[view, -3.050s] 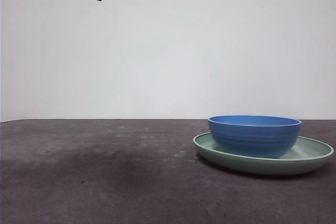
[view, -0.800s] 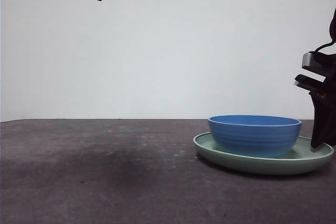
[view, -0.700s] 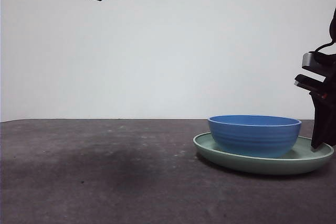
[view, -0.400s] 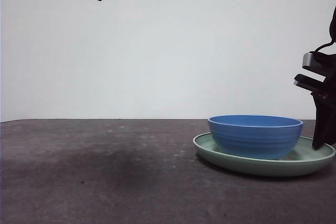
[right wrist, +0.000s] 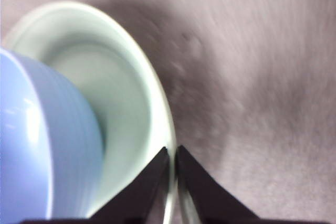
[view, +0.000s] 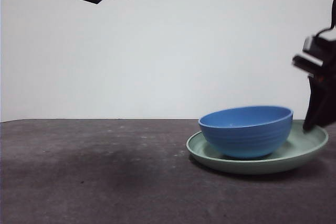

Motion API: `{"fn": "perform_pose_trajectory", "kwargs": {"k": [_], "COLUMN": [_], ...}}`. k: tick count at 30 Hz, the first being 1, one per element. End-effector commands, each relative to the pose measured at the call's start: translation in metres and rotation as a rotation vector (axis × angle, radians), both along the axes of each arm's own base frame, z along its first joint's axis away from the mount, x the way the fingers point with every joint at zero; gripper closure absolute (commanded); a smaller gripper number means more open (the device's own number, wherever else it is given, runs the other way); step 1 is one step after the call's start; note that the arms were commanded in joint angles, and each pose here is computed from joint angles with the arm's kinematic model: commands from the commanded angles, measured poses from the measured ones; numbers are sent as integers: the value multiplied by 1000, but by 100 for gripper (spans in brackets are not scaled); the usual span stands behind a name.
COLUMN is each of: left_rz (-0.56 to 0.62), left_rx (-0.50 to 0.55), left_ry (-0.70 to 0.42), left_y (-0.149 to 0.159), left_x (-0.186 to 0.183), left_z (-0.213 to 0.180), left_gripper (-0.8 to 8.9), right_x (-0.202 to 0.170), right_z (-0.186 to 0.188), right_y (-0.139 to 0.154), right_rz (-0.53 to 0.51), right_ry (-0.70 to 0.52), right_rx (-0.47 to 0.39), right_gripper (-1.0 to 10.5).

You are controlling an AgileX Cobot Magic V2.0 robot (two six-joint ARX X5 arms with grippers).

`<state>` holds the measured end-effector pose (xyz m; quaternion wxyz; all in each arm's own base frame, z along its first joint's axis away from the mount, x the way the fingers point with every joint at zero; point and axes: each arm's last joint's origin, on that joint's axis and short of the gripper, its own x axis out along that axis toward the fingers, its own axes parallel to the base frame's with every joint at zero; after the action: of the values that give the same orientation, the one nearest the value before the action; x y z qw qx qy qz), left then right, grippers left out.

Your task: Pick up the blue bowl, put it on the green plate, put it on desk

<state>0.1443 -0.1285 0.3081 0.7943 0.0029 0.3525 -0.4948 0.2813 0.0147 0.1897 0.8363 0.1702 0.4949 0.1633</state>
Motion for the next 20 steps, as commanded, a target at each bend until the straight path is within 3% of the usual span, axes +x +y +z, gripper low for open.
{"fn": "perform_pose_trajectory", "kwargs": {"k": [1,11,20], "left_rz": [-17,-18,-18], "left_rx": [-8,-10,-10], "left_ry": [-12,-18,-18], "left_y": [-3,-3,-3], "left_x": [1,1,1], "left_z": [2,2,2], "left_gripper": [624,624,624], "right_x": [1,-5,-3], "right_z": [13,31,37], "right_y": [2,12,56], "right_rz": [-7,-3,37], "right_ry": [-36,-70,-113], "right_rx": [51,152,199], "right_gripper": [933,932,932]}}
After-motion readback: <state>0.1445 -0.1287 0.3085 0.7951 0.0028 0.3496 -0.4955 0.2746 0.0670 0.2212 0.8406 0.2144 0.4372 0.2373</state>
